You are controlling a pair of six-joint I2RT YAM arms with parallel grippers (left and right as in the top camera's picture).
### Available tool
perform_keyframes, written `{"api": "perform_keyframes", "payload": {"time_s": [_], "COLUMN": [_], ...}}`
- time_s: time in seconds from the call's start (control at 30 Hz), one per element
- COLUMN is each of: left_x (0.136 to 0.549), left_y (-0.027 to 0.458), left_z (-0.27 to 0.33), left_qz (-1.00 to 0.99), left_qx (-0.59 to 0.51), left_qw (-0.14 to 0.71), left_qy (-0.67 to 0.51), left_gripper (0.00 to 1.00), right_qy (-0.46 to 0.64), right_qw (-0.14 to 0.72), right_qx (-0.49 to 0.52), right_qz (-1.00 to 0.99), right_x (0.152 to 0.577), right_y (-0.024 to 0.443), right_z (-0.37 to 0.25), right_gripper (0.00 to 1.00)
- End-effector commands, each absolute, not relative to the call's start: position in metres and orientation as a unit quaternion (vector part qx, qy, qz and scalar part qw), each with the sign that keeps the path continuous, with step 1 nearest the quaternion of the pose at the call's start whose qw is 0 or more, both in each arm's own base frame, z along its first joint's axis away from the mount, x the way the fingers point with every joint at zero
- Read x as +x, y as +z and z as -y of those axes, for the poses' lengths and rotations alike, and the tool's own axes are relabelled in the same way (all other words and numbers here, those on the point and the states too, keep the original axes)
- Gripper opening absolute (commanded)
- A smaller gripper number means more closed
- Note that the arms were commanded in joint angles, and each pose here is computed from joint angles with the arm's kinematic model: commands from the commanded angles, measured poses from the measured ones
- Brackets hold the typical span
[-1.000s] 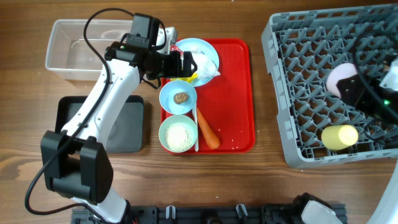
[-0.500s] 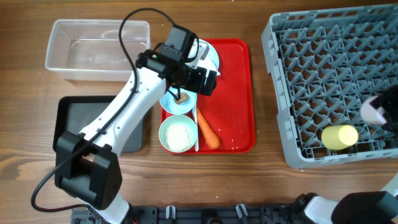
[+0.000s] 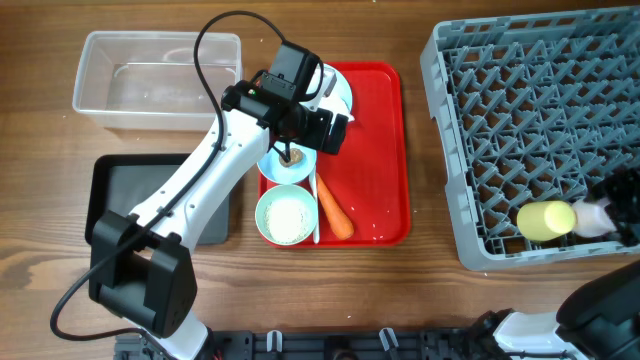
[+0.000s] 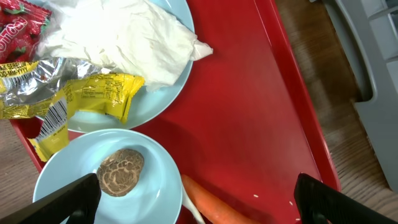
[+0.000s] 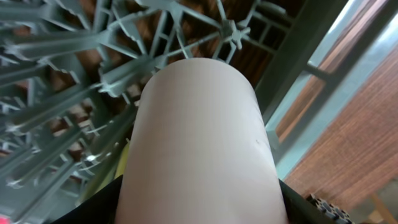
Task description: Sort waste into correct bins and load items into the dishwasher rack
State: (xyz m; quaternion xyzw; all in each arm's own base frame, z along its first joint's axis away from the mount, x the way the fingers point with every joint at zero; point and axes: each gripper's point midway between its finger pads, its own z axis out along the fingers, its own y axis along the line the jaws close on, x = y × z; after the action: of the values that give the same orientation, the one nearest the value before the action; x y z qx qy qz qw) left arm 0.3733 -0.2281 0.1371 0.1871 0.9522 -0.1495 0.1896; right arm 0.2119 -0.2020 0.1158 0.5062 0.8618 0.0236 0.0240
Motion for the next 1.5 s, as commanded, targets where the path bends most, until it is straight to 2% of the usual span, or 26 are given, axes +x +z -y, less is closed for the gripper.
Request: {"api": "perform_keyframes", "payload": {"time_s": [0.0, 0.03, 0.07, 0.2, 0.3, 0.37, 0.43, 0.53, 0.6, 0.77, 0.87, 1.0, 1.13, 1.37, 1.43, 1.47], "left_x": [0.373, 0.373, 0.373, 0.373, 0.373, 0.374, 0.375, 0.378, 0.383, 0.397, 0.398, 0.39, 0.377, 0.367, 0.368, 0.371], "left_y": [0.14, 0.14, 0.14, 0.14, 0.14, 0.141, 0.142, 0.143, 0.147, 0.194, 0.215, 0.213, 0.177, 0.057, 0.04, 0.035], "left_z": [0.227, 0.227, 0.227, 0.227, 0.227, 0.228, 0.229, 0.228, 0.226, 0.199, 0.173, 0.158, 0.197, 0.221, 0.222, 0.223], "left_qz": [-0.951, -0.951, -0.951, -0.951, -0.951, -0.951, -0.95, -0.95, -0.952, -0.946, -0.943, -0.95, -0.959, -0.982, -0.984, -0.984], "left_qx": [0.193, 0.193, 0.193, 0.193, 0.193, 0.191, 0.19, 0.188, 0.161, 0.062, 0.027, 0.018, 0.088, 0.138, 0.139, 0.139], "left_qw": [0.194, 0.195, 0.195, 0.194, 0.195, 0.196, 0.199, 0.203, 0.21, 0.261, 0.28, 0.264, 0.223, 0.125, 0.113, 0.114], "left_qy": [-0.143, -0.143, -0.143, -0.143, -0.143, -0.146, -0.147, -0.148, -0.155, -0.181, -0.179, -0.165, -0.152, -0.02, -0.015, -0.016], "left_gripper": [1.0, 1.0, 1.0, 1.0, 1.0, 1.0, 1.0, 1.0, 1.0, 1.0, 1.0, 1.0, 0.85, 0.63, 0.5, 0.4], "right_qy": [0.018, 0.018, 0.018, 0.015, 0.008, 0.01, 0.031, 0.1, 0.127, 0.15, 0.143, 0.159, 0.156, 0.128, 0.128, 0.128], "right_qw": [0.011, 0.012, 0.011, 0.016, 0.055, 0.105, 0.185, 0.325, 0.37, 0.402, 0.38, 0.314, 0.294, 0.283, 0.279, 0.278], "right_qx": [0.506, 0.506, 0.507, 0.518, 0.517, 0.51, 0.475, 0.343, 0.266, 0.091, 0.052, 0.033, 0.037, 0.05, 0.05, 0.051], "right_qz": [-0.862, -0.862, -0.862, -0.855, -0.854, -0.854, -0.86, -0.876, -0.881, -0.899, -0.912, -0.936, -0.942, -0.949, -0.95, -0.951], "right_x": [0.207, 0.207, 0.207, 0.209, 0.22, 0.232, 0.252, 0.288, 0.304, 0.358, 0.393, 0.419, 0.435, 0.431, 0.429, 0.428], "right_y": [0.104, 0.104, 0.104, 0.107, 0.133, 0.166, 0.219, 0.304, 0.334, 0.351, 0.326, 0.274, 0.25, 0.243, 0.242, 0.241], "right_z": [0.202, 0.202, 0.202, 0.204, 0.215, 0.22, 0.217, 0.175, 0.134, 0.029, -0.013, -0.044, -0.043, -0.032, -0.032, -0.032], "right_gripper": [0.57, 0.74, 1.0, 1.0, 1.0, 1.0, 1.0, 1.0, 1.0, 1.0, 1.0, 1.0, 1.0, 1.0, 1.0, 1.0]}}
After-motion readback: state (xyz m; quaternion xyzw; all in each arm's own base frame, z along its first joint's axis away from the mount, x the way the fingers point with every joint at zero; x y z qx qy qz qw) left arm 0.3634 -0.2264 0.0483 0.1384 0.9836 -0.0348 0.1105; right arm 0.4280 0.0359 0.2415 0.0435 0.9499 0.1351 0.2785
